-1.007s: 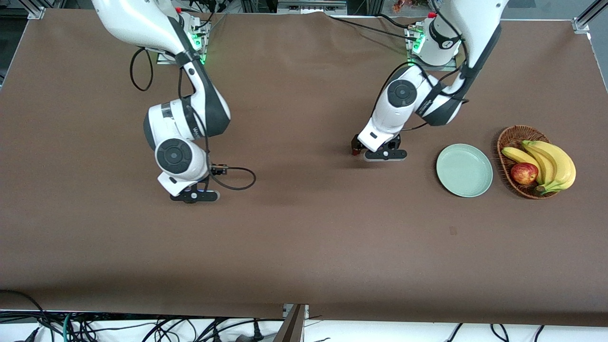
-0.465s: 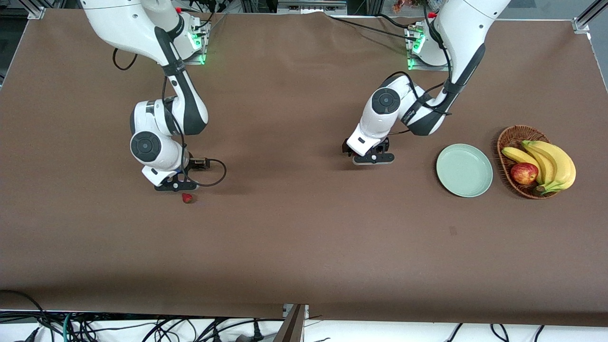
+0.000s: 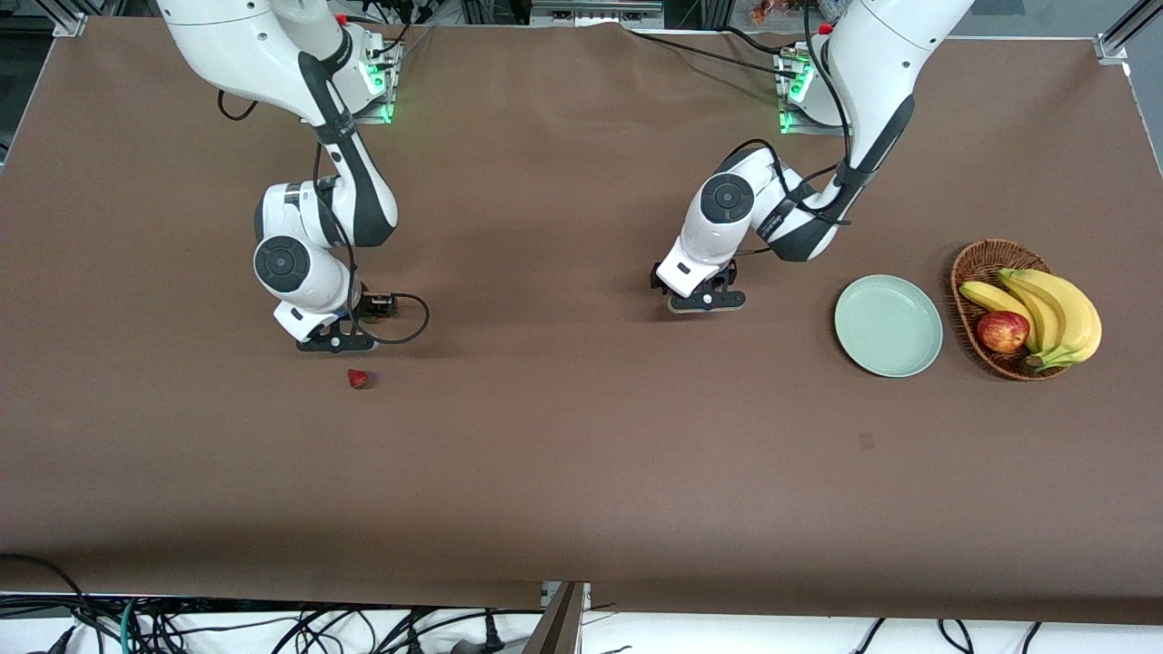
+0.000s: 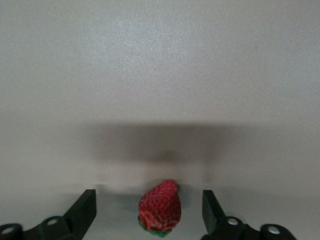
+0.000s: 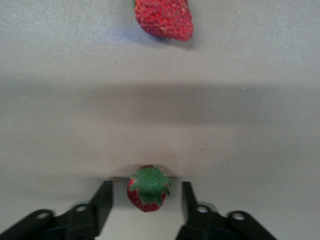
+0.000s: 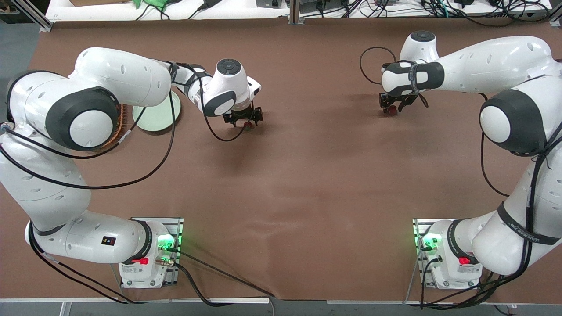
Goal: Collect all strawberries into plate
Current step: 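Plate the strawberry with the left gripper while the right gripper sets another mid-table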
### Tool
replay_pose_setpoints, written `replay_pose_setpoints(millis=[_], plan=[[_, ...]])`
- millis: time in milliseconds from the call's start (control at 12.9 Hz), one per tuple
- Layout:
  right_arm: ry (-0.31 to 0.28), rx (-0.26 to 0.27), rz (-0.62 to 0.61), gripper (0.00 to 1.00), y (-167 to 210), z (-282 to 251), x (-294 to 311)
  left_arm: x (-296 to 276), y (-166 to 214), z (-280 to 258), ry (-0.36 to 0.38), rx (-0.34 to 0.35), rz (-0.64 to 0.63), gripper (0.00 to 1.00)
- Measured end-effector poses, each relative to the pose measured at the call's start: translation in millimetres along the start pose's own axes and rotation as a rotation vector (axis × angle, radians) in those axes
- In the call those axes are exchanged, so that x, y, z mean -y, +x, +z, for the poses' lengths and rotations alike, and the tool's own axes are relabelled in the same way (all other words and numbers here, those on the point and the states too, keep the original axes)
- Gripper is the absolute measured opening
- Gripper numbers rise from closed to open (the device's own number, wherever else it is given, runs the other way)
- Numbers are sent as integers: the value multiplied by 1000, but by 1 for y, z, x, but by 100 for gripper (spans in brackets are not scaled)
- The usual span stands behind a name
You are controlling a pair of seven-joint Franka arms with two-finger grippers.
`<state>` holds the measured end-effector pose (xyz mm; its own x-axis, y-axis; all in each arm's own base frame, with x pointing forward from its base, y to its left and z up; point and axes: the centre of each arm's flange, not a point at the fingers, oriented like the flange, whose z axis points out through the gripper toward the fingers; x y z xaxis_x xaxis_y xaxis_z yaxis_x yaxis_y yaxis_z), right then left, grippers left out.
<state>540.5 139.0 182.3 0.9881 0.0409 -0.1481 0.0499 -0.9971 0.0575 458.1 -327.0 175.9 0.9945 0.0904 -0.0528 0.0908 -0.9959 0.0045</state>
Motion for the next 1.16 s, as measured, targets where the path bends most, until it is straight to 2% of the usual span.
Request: replay_pose_setpoints(millis=[77, 155, 232, 310, 387, 542, 697, 852, 929, 1162], plan=[[2, -3, 1, 44, 0, -2, 0, -2, -1, 0, 0, -1, -5, 75], [4, -6, 0, 43, 0, -4, 0, -2, 0, -2, -2, -3, -11, 62], [5, -8, 0, 33, 0, -5, 0, -3, 2, -3, -3, -6, -16, 50], [7, -10, 0, 31, 1, -6, 1, -2, 5, -5, -4, -9, -21, 38], [10, -12, 1, 31, 1, -8, 2, -2, 7, -6, -4, -11, -25, 33], [27, -19, 4, 31, 2, -14, 7, 0, 10, -8, 3, -9, -30, 33], [70, 4, 22, 31, 5, -30, 18, 6, 24, -24, 32, -9, -55, 33], [113, 47, 41, 31, 13, -58, 34, 15, 57, -65, 64, 3, -108, 33], [122, 52, 53, 31, 17, -72, 41, 22, 74, -88, 65, 22, -119, 33], [133, 30, 99, 31, 22, -97, 70, 64, 115, -144, 54, 49, -133, 33]])
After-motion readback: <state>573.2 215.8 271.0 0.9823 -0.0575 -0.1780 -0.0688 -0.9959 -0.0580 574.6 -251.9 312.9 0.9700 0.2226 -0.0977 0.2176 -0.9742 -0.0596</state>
